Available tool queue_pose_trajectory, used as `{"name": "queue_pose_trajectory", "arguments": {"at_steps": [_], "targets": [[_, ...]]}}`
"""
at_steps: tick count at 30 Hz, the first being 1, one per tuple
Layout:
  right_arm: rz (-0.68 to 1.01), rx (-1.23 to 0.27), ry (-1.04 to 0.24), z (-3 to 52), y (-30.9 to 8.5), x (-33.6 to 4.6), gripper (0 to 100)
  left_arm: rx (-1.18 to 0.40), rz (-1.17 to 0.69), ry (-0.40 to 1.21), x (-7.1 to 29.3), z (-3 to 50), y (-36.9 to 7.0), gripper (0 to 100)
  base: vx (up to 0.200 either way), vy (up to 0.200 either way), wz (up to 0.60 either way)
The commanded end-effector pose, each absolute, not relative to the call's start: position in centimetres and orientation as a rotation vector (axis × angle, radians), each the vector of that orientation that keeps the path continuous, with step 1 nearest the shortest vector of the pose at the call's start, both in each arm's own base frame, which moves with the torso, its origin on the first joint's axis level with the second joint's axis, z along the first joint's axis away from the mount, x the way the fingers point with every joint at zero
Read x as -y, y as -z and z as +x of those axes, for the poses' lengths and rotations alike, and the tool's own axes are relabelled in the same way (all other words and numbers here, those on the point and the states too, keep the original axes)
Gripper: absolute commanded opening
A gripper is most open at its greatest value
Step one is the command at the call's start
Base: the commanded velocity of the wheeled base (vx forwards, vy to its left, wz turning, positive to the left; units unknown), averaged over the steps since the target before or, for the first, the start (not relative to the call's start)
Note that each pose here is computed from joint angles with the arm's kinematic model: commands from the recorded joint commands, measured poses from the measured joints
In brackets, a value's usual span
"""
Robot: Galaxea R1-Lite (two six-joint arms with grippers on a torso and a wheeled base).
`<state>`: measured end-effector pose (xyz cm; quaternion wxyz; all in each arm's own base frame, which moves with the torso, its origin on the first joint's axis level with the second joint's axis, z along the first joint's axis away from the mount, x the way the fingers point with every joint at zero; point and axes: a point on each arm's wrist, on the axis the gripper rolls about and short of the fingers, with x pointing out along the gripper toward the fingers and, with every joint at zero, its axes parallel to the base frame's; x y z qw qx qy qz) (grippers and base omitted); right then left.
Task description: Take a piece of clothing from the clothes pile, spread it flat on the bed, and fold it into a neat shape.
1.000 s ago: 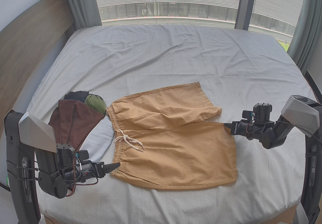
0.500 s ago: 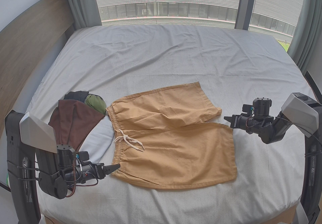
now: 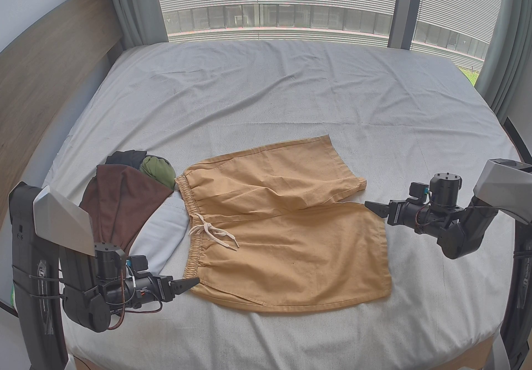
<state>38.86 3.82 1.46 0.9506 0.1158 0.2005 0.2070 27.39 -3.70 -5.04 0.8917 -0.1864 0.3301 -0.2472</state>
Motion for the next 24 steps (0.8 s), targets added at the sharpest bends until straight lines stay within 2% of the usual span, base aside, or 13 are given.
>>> {"name": "queue_pose_trajectory", "arguments": {"at_steps": [1, 22, 23, 24], "targets": [[0.224, -0.373, -0.454, 35.2, -2.1, -4.5, 100, -0.707, -0.391, 0.530, 4.3, 27.0, 5.2, 100, 0.000, 0.000, 0.00], [0.220, -0.317, -0.454, 33.2, -1.6, -4.1, 100, -0.712, -0.403, 0.546, 5.4, 28.3, 6.6, 100, 0.000, 0.000, 0.00], [0.220, -0.317, -0.454, 33.2, -1.6, -4.1, 100, -0.713, -0.406, 0.545, 5.5, 28.3, 6.6, 0, 0.000, 0.000, 0.00], [0.220, -0.317, -0.454, 33.2, -1.6, -4.1, 100, -0.713, -0.406, 0.545, 5.5, 28.3, 6.7, 0, 0.000, 0.000, 0.00]]}}
